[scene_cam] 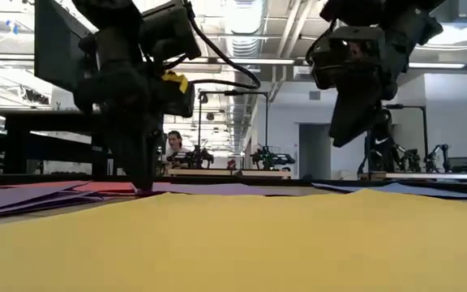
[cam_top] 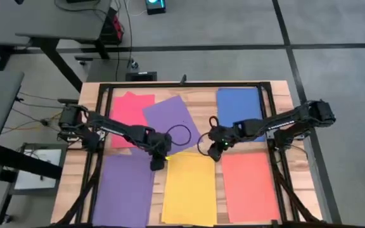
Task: Organize paper
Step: Stack the purple paper on top of the purple paper
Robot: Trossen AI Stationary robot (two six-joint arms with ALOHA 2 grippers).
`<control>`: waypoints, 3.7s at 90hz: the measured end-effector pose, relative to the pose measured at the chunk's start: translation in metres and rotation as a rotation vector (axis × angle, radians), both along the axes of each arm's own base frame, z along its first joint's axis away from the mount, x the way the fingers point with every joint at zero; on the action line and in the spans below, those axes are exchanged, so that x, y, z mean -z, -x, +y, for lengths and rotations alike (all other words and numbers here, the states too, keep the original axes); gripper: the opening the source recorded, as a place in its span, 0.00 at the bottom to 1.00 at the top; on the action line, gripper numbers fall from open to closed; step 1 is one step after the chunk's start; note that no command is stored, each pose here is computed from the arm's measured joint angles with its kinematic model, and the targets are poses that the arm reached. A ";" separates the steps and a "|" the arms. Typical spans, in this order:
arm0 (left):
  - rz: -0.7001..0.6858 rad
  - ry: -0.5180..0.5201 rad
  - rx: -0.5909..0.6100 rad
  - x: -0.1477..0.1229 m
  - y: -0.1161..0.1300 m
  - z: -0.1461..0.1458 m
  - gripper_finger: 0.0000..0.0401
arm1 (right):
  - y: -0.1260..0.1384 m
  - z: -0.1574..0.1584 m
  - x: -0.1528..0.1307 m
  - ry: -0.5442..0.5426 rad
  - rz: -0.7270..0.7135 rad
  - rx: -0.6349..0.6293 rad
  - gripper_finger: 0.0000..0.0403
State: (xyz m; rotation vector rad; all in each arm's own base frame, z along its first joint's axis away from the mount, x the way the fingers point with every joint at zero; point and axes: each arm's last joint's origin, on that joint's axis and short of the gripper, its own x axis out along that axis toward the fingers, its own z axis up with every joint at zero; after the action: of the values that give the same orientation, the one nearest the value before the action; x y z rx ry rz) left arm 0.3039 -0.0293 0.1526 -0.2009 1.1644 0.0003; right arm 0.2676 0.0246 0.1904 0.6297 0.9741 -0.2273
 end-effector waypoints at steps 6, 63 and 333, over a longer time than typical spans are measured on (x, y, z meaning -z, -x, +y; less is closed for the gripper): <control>-0.004 -0.060 -0.016 0.004 -0.002 -0.001 0.36 | 0.001 0.000 0.001 0.014 0.016 -0.019 0.24; 0.100 -0.177 -0.101 0.019 -0.003 -0.009 0.01 | 0.007 -0.009 -0.002 0.083 0.073 -0.082 0.24; 0.710 0.139 0.290 -0.108 0.150 -0.288 0.28 | -0.004 -0.007 -0.033 0.148 -0.147 -0.213 0.24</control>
State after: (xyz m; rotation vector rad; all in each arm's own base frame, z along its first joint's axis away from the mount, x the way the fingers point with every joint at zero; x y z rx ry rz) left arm 0.1542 -0.3177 0.2602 -0.1549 1.8960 -0.2851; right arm 0.2719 0.0174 0.2232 0.3978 0.8662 -0.0620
